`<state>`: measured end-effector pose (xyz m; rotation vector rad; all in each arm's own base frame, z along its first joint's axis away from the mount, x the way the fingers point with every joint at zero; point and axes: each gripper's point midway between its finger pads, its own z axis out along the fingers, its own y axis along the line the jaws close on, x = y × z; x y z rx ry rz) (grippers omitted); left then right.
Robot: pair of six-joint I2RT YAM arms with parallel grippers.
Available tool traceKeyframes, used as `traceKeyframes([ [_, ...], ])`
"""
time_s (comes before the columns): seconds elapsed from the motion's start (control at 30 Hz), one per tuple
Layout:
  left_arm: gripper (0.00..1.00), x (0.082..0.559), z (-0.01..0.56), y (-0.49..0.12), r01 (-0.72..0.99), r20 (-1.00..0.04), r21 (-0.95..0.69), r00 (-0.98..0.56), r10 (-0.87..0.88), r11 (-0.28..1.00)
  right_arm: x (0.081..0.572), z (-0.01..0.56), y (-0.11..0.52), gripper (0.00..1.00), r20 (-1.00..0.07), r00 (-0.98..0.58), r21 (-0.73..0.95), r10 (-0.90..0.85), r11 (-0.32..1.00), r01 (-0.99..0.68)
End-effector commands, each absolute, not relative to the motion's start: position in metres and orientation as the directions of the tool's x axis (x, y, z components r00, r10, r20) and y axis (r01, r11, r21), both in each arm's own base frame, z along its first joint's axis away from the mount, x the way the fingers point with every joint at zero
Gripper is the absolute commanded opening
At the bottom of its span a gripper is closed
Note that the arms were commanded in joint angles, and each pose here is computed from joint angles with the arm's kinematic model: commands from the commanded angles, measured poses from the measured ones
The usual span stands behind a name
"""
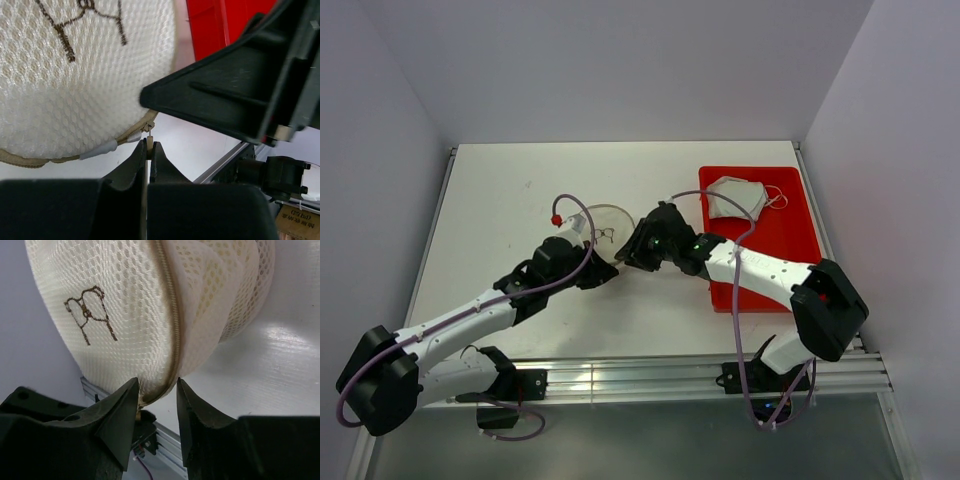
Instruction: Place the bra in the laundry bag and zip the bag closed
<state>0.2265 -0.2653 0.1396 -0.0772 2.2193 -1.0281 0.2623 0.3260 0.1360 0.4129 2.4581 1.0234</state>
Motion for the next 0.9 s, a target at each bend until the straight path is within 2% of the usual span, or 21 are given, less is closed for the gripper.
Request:
traceKeyframes([
  [0.0, 0.00, 0.235, 0.168, -0.275, 0.280, -0.600, -0.703, -0.728, -0.333, 0.654, 0.270, 0.143, 0.338, 0.43, -0.283, -0.845, 0.757, 0.453, 0.646, 0.093],
  [0.07, 0.00, 0.235, 0.168, -0.273, 0.276, -0.602, -0.698, -0.725, -0.333, 0.661, 0.272, 0.141, 0.338, 0.41, -0.287, -0.844, 0.752, 0.453, 0.653, 0.095],
  [0.1, 0.00, 0.233, 0.165, -0.270, 0.268, -0.601, -0.691, -0.728, -0.329, 0.671, 0.273, 0.140, 0.337, 0.36, -0.293, -0.841, 0.748, 0.455, 0.657, 0.095],
  [0.13, 0.00, 0.233, 0.163, -0.268, 0.258, -0.602, -0.686, -0.726, -0.331, 0.681, 0.273, 0.139, 0.335, 0.15, -0.294, -0.839, 0.745, 0.458, 0.660, 0.099],
  [0.17, 0.00, 0.234, 0.161, -0.264, 0.250, -0.606, -0.678, -0.723, -0.333, 0.691, 0.274, 0.140, 0.335, 0.05, -0.295, -0.837, 0.745, 0.460, 0.659, 0.100],
  [0.2, 0.00, 0.234, 0.160, -0.261, 0.240, -0.608, -0.671, -0.720, -0.335, 0.701, 0.275, 0.139, 0.334, 0.01, -0.301, -0.835, 0.741, 0.460, 0.665, 0.099],
  [0.33, 0.00, 0.232, 0.140, -0.239, 0.164, -0.601, -0.625, -0.725, -0.337, 0.763, 0.278, 0.140, 0.330, 0.00, -0.318, -0.835, 0.730, 0.450, 0.677, 0.086],
  [0.53, 0.00, 0.234, 0.128, -0.210, 0.094, -0.587, -0.623, -0.712, -0.385, 0.777, 0.283, 0.140, 0.322, 0.00, -0.342, -0.832, 0.710, 0.436, 0.700, 0.075],
  [0.87, 0.00, 0.235, 0.128, -0.201, 0.087, -0.594, -0.611, -0.708, -0.383, 0.787, 0.290, 0.147, 0.315, 0.00, -0.361, -0.826, 0.713, 0.432, 0.699, 0.054],
])
